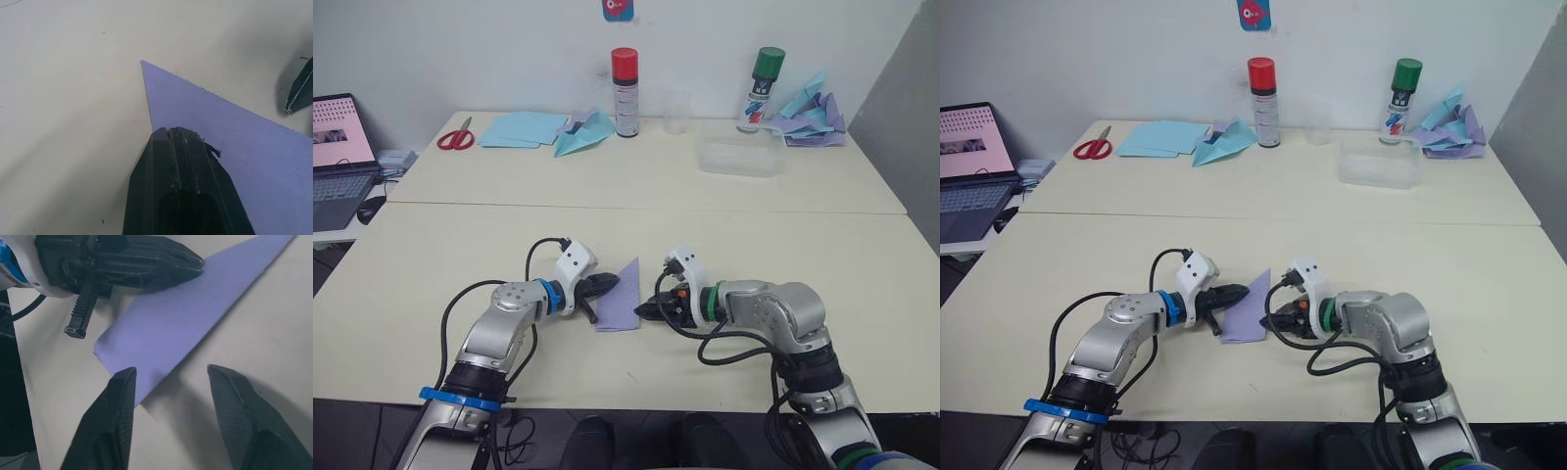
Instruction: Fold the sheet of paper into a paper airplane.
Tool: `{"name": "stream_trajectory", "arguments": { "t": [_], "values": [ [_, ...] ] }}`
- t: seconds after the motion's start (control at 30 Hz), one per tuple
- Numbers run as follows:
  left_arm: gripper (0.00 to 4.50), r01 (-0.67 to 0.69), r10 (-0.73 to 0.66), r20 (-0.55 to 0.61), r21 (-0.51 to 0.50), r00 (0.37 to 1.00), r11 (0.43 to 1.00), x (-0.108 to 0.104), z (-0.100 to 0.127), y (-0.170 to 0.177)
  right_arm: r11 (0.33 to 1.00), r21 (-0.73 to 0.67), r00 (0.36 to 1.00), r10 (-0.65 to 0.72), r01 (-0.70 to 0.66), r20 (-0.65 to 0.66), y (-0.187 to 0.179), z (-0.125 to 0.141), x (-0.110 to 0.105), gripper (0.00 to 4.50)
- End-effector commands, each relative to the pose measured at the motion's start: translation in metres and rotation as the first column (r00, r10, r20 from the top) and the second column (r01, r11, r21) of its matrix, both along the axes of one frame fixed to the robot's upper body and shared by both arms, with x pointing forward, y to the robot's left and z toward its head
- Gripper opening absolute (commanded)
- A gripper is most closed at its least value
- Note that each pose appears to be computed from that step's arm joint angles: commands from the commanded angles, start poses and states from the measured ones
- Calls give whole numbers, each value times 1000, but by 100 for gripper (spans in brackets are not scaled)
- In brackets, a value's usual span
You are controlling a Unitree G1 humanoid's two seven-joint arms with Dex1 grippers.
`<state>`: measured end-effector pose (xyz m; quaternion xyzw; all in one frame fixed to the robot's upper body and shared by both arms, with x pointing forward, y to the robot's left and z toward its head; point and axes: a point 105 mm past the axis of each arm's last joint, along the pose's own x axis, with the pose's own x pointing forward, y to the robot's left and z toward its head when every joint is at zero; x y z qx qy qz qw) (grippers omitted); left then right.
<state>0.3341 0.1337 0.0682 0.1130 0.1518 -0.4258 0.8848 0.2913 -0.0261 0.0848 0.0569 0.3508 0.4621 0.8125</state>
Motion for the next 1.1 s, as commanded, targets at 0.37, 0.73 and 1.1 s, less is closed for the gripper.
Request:
{"name": "stream_trajectory", "arguments": {
  "t": [0.37,0.73,1.1],
  "values": [
    [0,-52,54,-62,36,997,998,-5,-19,9,998,70,998,-2,6,-58,20,11,-2,237],
    [0,-59,60,-61,32,996,998,-4,-18,9,996,88,996,-6,14,-89,27,11,-2,237],
    [0,-67,68,-52,18,996,998,-2,-13,10,991,136,990,-2,21,-142,33,11,-4,37]
  ]
}}
